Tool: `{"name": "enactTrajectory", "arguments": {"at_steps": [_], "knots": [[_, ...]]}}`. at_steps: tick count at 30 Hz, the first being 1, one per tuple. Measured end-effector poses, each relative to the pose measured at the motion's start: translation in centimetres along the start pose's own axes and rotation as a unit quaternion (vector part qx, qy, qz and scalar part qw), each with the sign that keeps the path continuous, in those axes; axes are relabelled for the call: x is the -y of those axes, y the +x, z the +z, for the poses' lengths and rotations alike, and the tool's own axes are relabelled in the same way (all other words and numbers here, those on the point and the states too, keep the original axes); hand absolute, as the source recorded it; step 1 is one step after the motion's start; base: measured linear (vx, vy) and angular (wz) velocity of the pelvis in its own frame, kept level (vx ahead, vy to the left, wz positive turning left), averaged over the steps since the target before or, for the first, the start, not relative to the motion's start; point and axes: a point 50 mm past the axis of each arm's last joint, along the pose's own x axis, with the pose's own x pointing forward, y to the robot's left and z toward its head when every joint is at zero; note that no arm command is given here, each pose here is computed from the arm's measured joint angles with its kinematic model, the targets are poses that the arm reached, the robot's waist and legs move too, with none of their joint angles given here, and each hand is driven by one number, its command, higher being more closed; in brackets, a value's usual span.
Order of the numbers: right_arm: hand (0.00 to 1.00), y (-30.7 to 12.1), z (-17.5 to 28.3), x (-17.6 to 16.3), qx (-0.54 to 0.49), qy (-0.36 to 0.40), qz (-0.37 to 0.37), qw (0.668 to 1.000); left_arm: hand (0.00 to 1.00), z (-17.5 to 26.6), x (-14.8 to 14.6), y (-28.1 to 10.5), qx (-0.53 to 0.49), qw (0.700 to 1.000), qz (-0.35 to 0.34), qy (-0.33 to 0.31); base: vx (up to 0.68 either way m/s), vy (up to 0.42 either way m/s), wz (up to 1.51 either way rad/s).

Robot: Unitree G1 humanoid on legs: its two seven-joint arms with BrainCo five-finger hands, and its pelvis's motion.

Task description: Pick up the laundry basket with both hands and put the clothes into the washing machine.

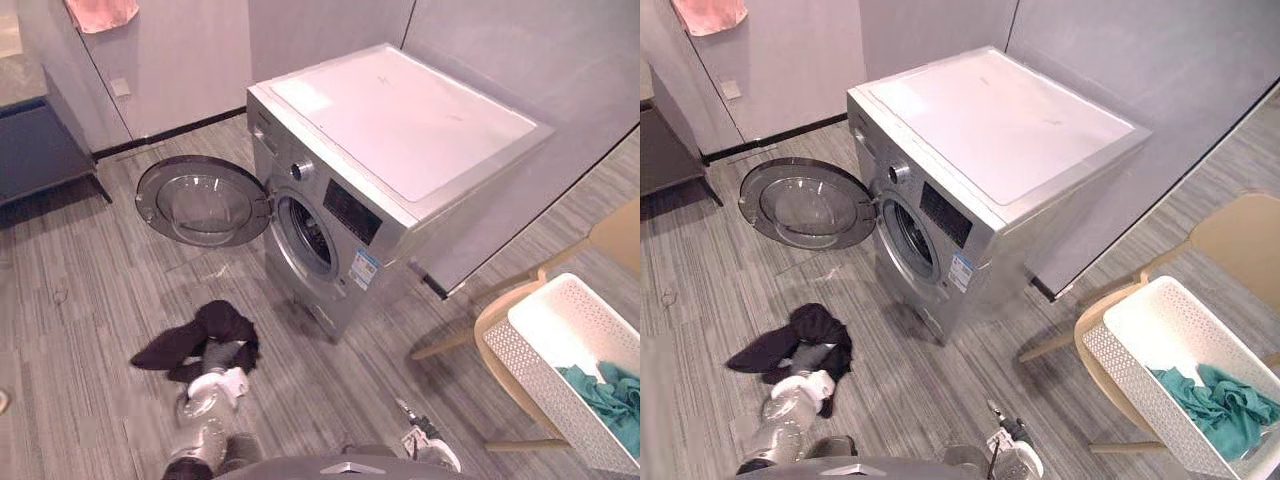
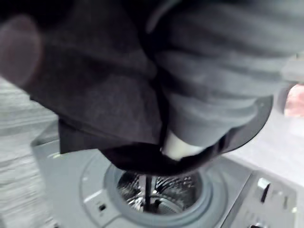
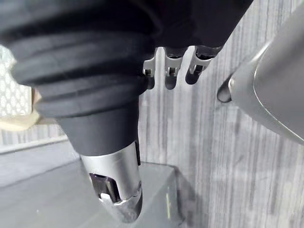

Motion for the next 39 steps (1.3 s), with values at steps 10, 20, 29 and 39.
{"name": "enactTrajectory", "arguments": {"at_steps": [10,20,29,39], "knots": [[0.0,-0.6,-0.9,3.3,-0.016,0.006,-0.051,0.999,1.0,-1.3,2.4,-0.5,-0.024,0.997,-0.069,0.028,0.11,-0.104,0.2],[0.0,0.5,0.5,0.6,-0.013,-0.053,-0.022,0.998,1.0,-2.7,-0.4,-2.1,-0.041,0.999,-0.016,0.004,0.21,0.229,-0.99],[0.0,0.5,-1.2,2.7,-0.064,-0.059,-0.067,0.994,1.0,-3.4,-3.4,-1.6,-0.086,0.993,0.006,0.077,0.3,0.687,-0.99],[0.0,0.4,-0.2,3.9,-0.046,-0.035,-0.066,0.996,1.0,-0.5,-2.4,0.0,-0.035,0.996,-0.009,0.08,0.08,0.238,-0.78]]}}
